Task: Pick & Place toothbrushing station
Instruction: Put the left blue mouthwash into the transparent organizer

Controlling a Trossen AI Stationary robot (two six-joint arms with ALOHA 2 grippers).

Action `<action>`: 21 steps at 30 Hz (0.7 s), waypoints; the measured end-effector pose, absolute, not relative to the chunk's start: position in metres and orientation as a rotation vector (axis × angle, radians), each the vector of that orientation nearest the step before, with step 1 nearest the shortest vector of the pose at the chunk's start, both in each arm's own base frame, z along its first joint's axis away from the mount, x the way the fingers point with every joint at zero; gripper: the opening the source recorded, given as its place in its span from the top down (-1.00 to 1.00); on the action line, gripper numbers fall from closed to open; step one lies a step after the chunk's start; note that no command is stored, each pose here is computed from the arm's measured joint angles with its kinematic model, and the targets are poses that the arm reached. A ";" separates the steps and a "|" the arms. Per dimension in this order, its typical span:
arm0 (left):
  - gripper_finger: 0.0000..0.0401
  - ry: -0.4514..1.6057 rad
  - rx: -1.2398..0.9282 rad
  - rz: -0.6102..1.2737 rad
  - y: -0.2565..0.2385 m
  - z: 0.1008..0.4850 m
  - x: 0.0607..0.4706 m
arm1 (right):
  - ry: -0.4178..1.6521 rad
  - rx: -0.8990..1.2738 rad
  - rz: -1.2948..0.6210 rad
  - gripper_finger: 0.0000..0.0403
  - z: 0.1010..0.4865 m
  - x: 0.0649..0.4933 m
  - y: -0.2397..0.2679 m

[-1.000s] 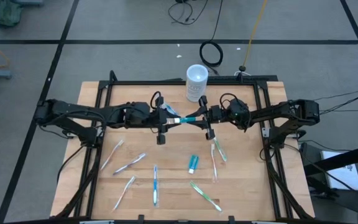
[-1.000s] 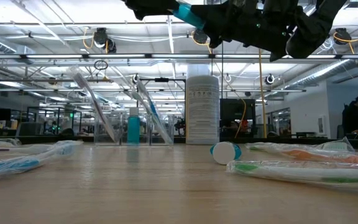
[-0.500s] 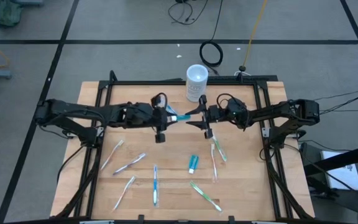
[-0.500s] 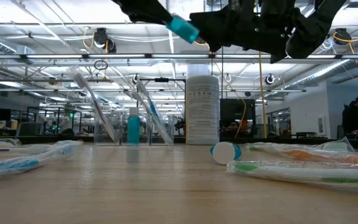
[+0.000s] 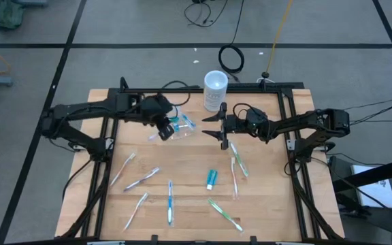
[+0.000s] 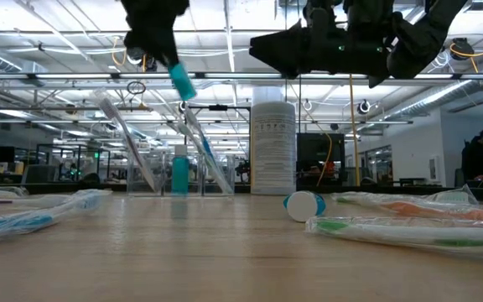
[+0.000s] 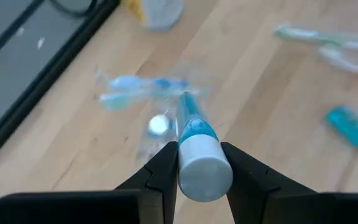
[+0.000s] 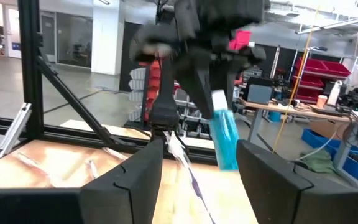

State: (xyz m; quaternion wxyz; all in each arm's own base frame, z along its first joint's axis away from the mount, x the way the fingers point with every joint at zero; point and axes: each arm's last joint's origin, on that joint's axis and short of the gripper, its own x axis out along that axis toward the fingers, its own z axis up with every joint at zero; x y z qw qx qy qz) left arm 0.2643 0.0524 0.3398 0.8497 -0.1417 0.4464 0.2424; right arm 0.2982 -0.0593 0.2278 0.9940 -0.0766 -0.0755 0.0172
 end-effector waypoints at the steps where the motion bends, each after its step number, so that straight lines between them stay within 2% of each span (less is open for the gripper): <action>1: 0.47 0.954 -0.312 0.515 0.057 0.336 0.267 | -0.151 -0.154 0.034 0.03 0.228 0.298 -0.059; 12: 0.47 1.206 -0.273 0.411 0.081 0.275 0.308 | -0.150 -0.160 0.033 0.03 0.228 0.298 -0.059; 21: 0.47 1.277 -0.291 0.412 0.088 0.251 0.319 | -0.148 -0.161 0.034 0.03 0.227 0.298 -0.059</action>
